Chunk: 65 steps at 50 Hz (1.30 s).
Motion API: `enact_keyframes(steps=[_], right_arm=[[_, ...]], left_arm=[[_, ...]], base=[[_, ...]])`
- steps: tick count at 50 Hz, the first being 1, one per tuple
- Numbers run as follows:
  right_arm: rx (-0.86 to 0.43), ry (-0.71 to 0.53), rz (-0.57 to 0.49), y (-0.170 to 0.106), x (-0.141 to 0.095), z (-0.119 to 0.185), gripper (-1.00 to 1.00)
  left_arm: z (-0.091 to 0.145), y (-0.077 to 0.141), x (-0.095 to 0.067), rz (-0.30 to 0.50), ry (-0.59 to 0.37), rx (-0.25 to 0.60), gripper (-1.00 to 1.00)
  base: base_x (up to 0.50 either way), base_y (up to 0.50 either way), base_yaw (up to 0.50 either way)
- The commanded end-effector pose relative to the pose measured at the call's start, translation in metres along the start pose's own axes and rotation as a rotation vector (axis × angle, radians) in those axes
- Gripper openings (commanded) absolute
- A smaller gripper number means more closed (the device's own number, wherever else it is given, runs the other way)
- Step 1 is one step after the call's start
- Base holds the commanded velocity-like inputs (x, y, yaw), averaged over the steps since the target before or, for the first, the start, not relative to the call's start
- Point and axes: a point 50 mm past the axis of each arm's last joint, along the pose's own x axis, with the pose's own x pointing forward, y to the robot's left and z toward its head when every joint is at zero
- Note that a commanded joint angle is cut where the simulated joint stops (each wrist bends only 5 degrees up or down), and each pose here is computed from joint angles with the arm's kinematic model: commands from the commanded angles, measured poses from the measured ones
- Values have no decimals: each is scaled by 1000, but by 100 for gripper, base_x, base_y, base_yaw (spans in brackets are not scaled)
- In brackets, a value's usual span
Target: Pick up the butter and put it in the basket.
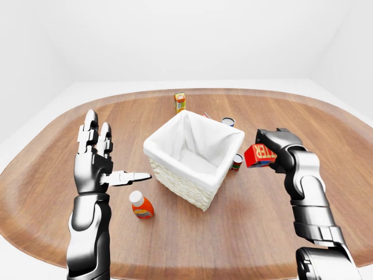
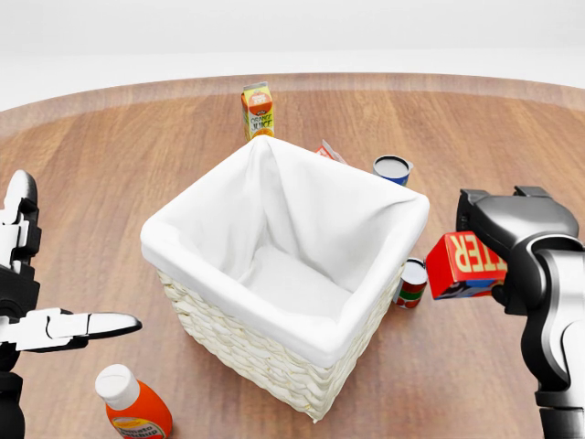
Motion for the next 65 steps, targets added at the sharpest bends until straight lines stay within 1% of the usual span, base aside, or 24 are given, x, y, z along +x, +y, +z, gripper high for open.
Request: enact_keyframes(steps=[1, 11, 12, 13, 22, 38, 54, 65], right_arm=[[-22, -2, -136, -36, -9, 6, -100], [-39, -20, -207, -56, -13, 18, -100], [-39, -27, -217, -59, -13, 21, -100], [-46, -88, -265, -76, -15, 45, -100], [-50, -123, -293, -87, -16, 61, -100], [-49, -182, -299, -93, -17, 84, -100], [-25, -283, -238, -80, -14, 113, -100], [8, -376, -195, -79, -13, 136, -100]], left_arm=[[-2, 1, 0, 2, 8, -1, 100], [-4, 1, 1, 4, 18, -4, 100], [-5, 1, 1, 4, 20, -4, 100], [-5, 3, 1, 9, 19, -6, 100], [-3, 6, 1, 15, 14, -10, 100], [-5, 8, 2, 19, 19, -14, 100], [-5, 11, 1, 23, 22, -17, 100], [-9, 12, 1, 25, 37, -19, 100]], base=[[0, 0, 0], [0, 0, 0], [0, 0, 0], [0, 0, 0], [0, 0, 0], [0, 0, 0], [0, 0, 0], [0, 0, 0]])
